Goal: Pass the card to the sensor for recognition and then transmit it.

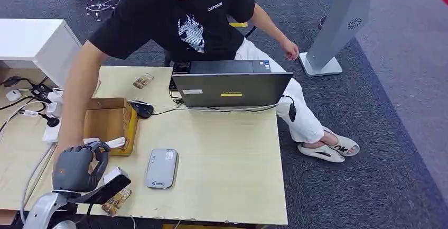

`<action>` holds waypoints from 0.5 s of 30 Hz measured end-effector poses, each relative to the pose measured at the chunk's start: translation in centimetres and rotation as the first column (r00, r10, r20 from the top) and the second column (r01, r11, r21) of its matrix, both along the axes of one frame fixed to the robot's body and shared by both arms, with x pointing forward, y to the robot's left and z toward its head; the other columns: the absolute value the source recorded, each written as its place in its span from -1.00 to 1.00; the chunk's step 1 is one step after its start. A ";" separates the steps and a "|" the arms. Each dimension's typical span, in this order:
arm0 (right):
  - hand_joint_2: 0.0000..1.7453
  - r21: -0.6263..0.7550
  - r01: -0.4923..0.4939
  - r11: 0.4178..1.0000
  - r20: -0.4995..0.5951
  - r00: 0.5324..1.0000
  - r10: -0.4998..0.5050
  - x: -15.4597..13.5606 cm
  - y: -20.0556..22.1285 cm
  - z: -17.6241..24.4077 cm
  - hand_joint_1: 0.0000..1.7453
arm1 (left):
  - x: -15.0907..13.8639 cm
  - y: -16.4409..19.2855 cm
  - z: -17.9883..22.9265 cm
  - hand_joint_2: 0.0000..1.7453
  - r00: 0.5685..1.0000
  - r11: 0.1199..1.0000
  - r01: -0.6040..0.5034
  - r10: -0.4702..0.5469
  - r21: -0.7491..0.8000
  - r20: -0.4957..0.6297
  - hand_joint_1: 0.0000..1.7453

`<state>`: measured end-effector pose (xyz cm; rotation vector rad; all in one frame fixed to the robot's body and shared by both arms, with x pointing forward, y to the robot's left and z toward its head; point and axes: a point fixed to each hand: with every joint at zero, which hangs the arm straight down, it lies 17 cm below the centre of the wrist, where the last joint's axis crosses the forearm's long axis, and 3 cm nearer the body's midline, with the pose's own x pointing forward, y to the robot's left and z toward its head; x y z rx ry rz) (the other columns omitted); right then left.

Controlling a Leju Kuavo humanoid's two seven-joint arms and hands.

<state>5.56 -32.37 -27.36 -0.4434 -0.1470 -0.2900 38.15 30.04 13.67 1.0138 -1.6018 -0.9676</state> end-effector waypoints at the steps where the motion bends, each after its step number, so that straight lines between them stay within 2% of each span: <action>1: 1.00 0.000 0.001 1.000 0.000 1.000 -0.001 0.0 0.0 0.0 -1.00 | 0.0 -0.1 0.1 1.00 1.000 1.000 -0.002 0.002 -0.002 0.006 -1.00; 11: 1.00 -0.006 0.039 0.999 -0.006 0.999 -0.039 -0.3 0.3 0.1 -1.00 | -1.4 -1.4 3.4 1.00 0.991 0.996 0.011 0.001 -0.087 0.135 -1.00; 15: 1.00 -0.004 0.051 0.999 -0.005 0.999 -0.051 -0.4 0.5 0.1 -1.00 | -2.4 -1.7 3.7 1.00 0.989 0.994 0.017 -0.001 -0.109 0.147 -1.00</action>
